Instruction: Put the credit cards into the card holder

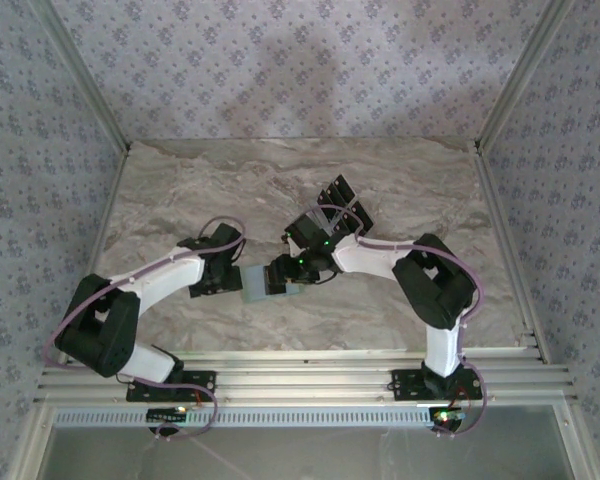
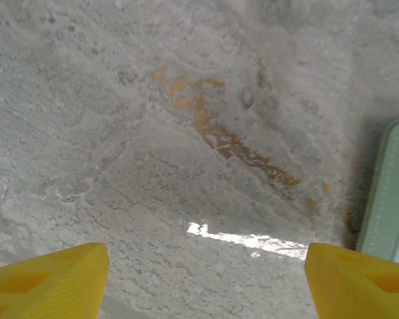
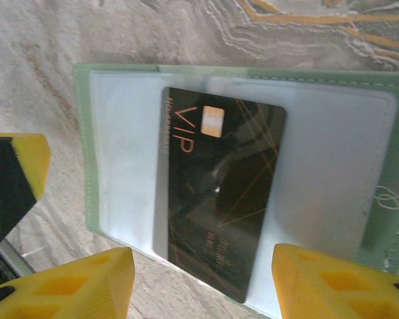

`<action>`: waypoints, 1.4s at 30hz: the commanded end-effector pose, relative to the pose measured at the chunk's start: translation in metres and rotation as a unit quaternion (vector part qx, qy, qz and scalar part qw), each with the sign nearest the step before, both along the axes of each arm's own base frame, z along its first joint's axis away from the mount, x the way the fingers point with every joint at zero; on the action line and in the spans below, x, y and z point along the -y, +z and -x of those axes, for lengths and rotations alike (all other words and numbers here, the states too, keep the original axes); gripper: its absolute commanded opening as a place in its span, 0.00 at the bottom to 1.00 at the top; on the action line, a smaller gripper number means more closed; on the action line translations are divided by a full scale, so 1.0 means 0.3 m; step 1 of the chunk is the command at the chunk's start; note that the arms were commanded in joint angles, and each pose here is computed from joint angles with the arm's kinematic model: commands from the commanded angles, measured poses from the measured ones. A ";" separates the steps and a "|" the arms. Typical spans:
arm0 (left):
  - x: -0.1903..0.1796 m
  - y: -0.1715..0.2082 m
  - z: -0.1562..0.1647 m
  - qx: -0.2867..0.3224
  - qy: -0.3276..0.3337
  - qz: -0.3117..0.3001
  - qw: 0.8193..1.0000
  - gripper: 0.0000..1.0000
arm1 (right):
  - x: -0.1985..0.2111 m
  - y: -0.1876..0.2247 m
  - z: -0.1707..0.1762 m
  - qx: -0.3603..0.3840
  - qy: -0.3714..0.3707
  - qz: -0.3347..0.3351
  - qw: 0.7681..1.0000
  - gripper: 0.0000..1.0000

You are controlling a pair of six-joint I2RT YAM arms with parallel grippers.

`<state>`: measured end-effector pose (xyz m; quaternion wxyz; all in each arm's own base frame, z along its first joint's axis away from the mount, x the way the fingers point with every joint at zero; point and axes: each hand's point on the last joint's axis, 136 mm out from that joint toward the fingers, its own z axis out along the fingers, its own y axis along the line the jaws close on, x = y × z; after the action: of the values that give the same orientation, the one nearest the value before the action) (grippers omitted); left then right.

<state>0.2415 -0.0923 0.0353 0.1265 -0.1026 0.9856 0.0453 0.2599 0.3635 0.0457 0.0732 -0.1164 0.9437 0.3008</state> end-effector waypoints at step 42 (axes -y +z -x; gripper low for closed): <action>0.019 -0.047 -0.016 -0.006 0.002 -0.005 1.000 0.77 | -0.149 0.079 -0.016 0.001 0.038 -0.043 0.998 0.59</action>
<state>0.2431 -0.0962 0.0184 0.1207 -0.1056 0.9857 0.0524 0.2563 0.4181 0.0500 0.0519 -0.1535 0.9296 0.3312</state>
